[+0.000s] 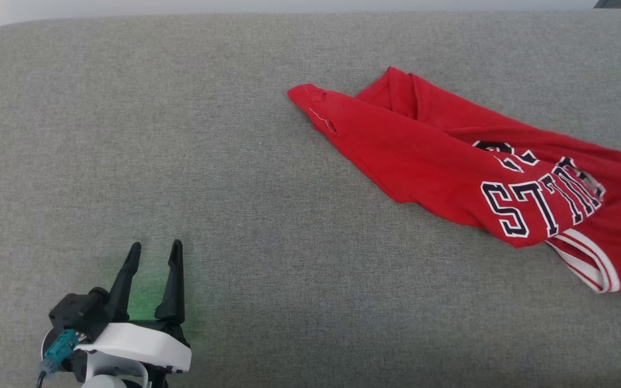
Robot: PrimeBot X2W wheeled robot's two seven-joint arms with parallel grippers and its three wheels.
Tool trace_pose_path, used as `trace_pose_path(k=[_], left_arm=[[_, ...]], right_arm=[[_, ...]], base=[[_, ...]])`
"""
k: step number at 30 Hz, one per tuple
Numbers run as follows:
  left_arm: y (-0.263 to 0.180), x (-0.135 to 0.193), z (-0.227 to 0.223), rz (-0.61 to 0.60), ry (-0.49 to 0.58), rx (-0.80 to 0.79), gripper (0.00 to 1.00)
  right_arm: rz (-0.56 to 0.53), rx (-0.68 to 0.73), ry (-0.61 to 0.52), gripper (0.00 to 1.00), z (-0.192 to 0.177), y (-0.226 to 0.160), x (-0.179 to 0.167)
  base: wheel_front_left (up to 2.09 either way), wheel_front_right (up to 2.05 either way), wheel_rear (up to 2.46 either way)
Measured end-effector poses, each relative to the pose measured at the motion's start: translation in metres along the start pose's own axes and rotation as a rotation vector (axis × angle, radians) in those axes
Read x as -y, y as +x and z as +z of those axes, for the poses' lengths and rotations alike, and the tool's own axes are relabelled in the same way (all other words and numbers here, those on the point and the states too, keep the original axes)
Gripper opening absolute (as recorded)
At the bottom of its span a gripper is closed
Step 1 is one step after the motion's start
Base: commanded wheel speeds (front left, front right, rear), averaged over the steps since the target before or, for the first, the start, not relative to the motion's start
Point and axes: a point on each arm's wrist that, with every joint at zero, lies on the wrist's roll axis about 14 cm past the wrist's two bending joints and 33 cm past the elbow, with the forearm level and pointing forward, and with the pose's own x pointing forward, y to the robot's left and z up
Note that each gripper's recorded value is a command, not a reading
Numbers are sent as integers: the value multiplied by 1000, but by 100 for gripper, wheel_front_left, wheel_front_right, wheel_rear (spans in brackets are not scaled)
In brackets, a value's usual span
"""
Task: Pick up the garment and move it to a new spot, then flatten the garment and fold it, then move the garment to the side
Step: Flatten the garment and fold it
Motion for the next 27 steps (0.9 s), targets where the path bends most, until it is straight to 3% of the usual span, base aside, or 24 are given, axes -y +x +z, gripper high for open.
trace_pose_path(k=[5, 6, 7, 8, 12, 18, 23, 27], left_arm=[[3, 7, -2, -31, -3, -9, 100], [5, 13, -2, -50, -14, -11, 100], [6, 20, -4, -73, -26, -18, 100], [7, 28, -5, -103, -38, -25, 100], [19, 62, 3, -268, -45, -38, 100], [36, 125, 15, -597, 76, -165, 100], [43, 172, 0, -769, 95, -470, 100], [63, 187, -6, -813, 108, -672, 100]], right_arm=[[-49, 47, 26, 0, -1, 0, 10], [-41, 51, 42, 18, -5, 0, 4], [-42, 61, 44, 87, -6, 0, 3], [-49, 79, 48, 100, -6, -1, 5], [-71, 175, 83, 100, 2, -9, 13], [-106, 321, 155, 100, 10, -31, 27], [-91, 350, 194, 100, -1, -46, 20], [-52, 362, 213, 100, -3, -54, 2]], base=[[0, 0, 0], [0, 0, 0], [0, 0, 0], [0, 0, 0], [0, 0, 0], [0, 0, 0], [0, 0, 0], [0, 0, 0]])
